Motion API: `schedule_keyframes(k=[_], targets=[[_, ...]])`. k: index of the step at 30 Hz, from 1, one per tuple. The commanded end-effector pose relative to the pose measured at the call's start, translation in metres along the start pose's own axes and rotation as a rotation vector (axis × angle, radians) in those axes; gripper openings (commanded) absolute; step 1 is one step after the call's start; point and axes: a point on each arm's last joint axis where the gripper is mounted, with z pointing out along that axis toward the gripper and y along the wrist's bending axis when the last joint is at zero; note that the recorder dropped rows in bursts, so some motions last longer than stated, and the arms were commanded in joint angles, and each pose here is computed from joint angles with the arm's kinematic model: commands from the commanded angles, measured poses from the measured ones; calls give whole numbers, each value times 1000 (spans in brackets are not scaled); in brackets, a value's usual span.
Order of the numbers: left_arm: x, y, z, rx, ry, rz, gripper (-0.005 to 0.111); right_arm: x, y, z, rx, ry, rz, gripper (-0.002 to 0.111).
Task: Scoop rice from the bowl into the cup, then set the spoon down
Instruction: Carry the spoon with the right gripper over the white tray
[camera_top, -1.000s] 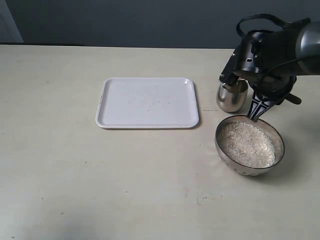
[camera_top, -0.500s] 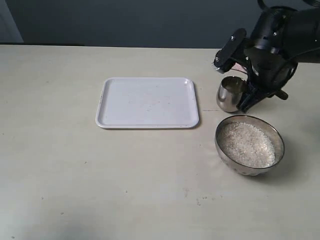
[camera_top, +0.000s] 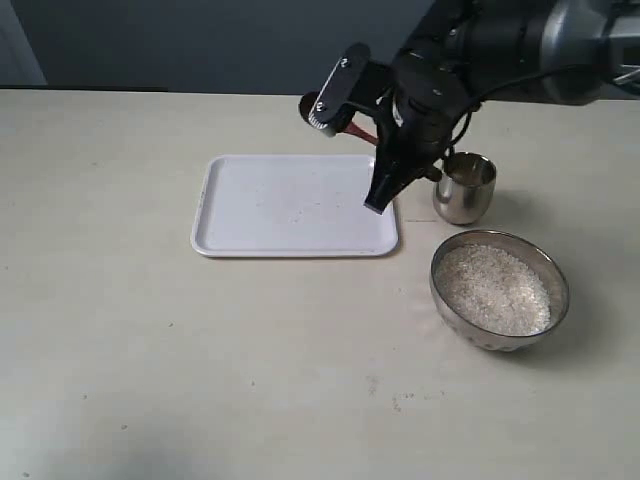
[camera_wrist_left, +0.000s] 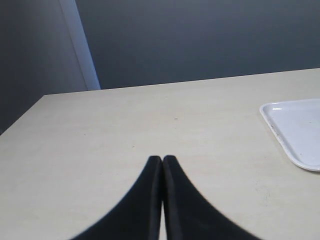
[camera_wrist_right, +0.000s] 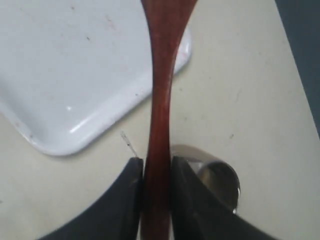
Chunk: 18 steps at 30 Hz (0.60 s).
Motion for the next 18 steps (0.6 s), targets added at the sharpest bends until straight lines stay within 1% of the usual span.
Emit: schedule_keyframes(k=[1,5,9,15,18], targets=[[-2,0,-1,5,-20,-5,0,-23,10,7,-40,-58,-35,-1],[-2,0,-1,5,-20,-5,0,-39,20,14,-71,-102,-57,-1],[-2,0,-1,5,-20,-5,0,-50,30,25,-111,-109,-35,-1],[-2,0,-1,5,-20,-5,0,-57,38,35,-166,-118,19,-1],[-2,0,-1,5,-20,-5,0,-57,40,37,-174,-115,24,-1]])
